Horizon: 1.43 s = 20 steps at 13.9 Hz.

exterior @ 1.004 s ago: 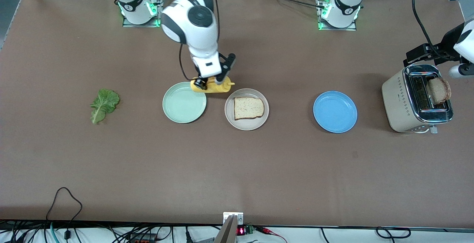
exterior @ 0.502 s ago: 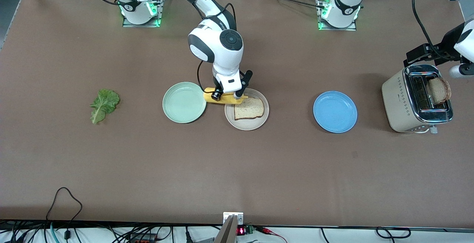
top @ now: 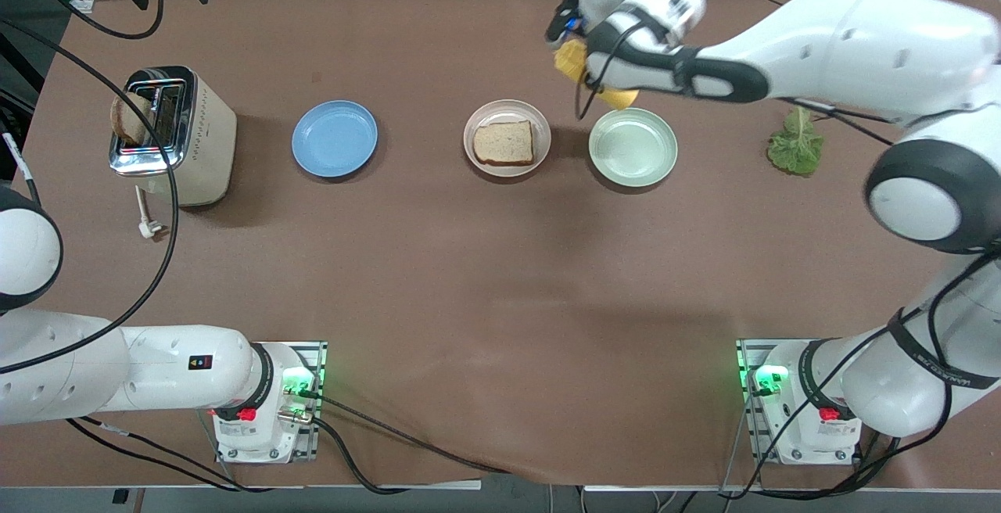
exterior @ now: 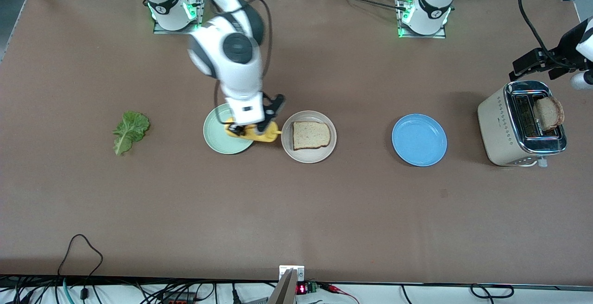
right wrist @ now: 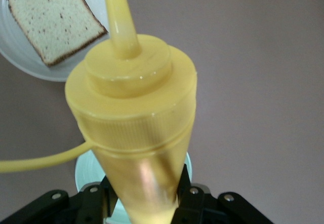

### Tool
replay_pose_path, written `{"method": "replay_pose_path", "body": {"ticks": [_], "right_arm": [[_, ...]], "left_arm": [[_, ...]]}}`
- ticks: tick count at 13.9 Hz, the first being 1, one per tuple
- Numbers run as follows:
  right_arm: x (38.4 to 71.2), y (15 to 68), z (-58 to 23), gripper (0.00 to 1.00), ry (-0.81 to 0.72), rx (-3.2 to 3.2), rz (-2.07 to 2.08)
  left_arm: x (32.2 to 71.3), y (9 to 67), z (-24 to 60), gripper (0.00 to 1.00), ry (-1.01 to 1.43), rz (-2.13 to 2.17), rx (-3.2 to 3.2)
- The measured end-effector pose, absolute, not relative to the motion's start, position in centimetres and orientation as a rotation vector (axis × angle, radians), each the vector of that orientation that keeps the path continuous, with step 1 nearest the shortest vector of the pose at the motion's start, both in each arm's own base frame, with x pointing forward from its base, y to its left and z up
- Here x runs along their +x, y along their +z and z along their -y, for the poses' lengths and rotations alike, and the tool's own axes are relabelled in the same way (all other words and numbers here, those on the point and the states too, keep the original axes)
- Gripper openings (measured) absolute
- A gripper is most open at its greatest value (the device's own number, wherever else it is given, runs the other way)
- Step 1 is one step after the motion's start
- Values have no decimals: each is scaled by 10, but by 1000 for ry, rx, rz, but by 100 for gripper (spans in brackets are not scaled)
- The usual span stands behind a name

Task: Make sandwich in beige plate with both arms
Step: 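Return the bottle beside the lettuce and release it with the right gripper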

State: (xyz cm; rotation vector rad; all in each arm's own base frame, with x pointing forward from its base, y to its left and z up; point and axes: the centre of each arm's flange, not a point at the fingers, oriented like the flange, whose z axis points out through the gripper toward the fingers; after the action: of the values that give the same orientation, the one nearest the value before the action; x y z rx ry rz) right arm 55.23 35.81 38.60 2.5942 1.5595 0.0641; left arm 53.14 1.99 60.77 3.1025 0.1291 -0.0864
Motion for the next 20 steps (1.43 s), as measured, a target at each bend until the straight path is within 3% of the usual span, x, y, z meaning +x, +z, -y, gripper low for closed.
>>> {"method": "replay_pose_path", "body": {"ticks": [4, 7, 13, 20], "right_arm": [[557, 442, -213, 48, 137, 2687, -1771], [553, 441, -128, 48, 252, 2725, -1928], [532, 371, -12, 48, 611, 2818, -2136], [510, 278, 53, 48, 1012, 2783, -2249]], "left_arm": [[529, 603, -18, 100, -91, -124, 3103], [528, 602, -18, 100, -95, -124, 3103], [528, 600, -18, 100, -100, -125, 3103], [528, 598, -18, 100, -109, -124, 3102]]}}
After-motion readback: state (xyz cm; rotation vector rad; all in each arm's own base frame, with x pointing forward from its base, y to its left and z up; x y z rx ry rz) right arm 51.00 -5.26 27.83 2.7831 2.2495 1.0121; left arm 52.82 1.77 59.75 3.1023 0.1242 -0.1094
